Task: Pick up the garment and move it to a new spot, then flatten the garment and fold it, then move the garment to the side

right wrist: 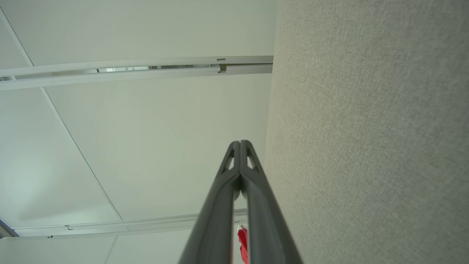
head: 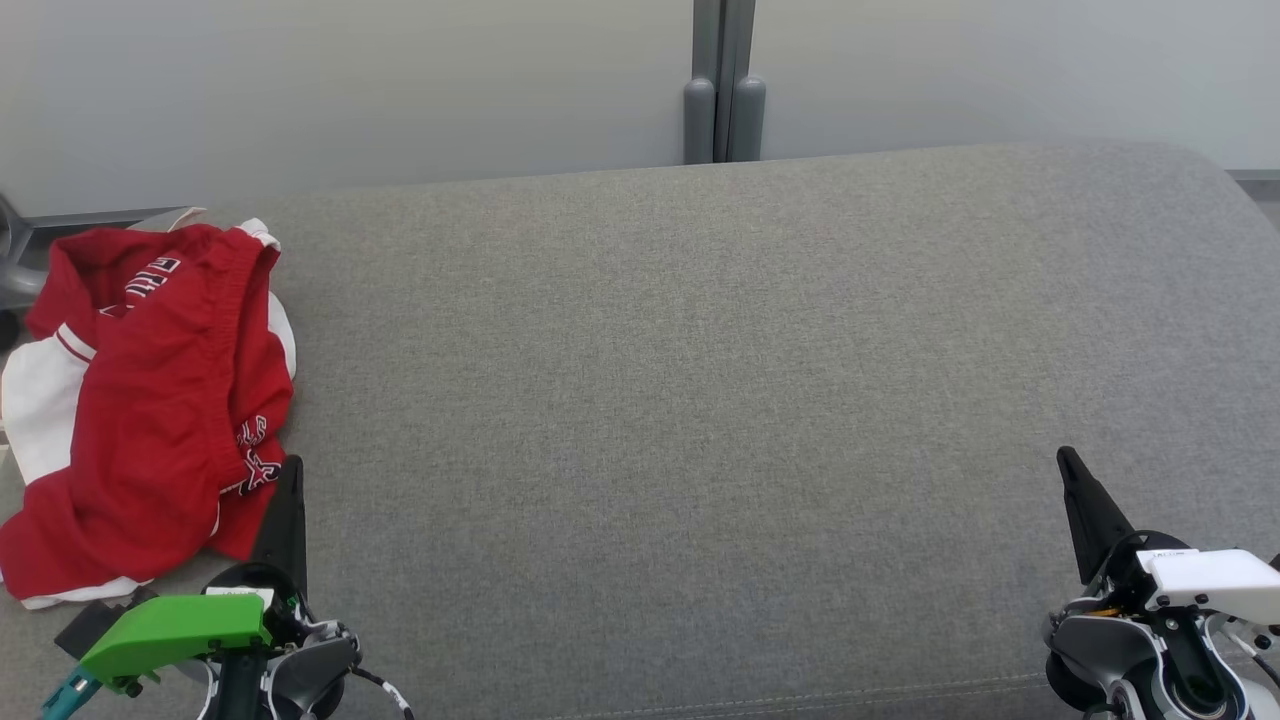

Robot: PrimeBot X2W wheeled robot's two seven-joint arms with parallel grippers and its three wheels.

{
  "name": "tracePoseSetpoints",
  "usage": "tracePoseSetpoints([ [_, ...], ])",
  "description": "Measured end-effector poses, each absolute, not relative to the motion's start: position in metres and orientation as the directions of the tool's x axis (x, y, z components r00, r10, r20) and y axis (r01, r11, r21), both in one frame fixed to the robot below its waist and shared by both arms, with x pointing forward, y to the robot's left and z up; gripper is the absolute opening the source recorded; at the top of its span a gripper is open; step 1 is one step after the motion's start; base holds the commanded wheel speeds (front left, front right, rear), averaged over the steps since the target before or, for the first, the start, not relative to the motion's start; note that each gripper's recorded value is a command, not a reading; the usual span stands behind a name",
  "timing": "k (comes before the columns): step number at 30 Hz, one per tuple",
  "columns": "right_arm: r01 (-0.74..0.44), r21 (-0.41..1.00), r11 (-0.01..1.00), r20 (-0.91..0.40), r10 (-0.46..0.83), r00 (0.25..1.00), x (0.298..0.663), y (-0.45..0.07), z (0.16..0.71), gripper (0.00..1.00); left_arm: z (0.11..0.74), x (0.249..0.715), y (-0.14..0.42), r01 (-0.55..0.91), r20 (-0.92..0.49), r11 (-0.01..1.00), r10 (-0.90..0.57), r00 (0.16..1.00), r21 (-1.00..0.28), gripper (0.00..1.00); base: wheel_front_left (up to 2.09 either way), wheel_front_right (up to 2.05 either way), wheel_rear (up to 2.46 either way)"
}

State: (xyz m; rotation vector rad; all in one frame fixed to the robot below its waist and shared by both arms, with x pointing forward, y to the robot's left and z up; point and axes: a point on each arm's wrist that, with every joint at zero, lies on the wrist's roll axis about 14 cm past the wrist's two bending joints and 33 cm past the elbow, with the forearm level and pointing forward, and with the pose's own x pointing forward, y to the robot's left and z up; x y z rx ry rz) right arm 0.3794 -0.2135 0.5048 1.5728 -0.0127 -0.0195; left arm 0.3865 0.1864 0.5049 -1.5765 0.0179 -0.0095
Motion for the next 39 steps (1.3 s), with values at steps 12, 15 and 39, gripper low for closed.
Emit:
tracePoseSetpoints([
  [12,0.004,1.0,-0.002,-0.004,-0.02,1.0,0.379,-0.213,0.505,0.0,0.505,0.387,0.186,-0.005,-0.005,-0.006,-0.017,1.0,-1.0,0.0,0.0,0.0,0.0],
  [15,0.004,1.0,-0.002,-0.004,-0.02,1.0,0.379,-0.213,0.505,0.0,0.505,0.387,0.186,-0.005,-0.005,-0.006,-0.017,1.0,-1.0,0.0,0.0,0.0,0.0],
  [39,0.087,0.994,0.067,-0.085,-0.031,0.996,0.366,-0.199,0.479,1.0,0.482,0.369,0.179,-0.077,-0.077,0.078,-0.001,0.997,-0.994,1.0,0.0,0.0,0.0],
])
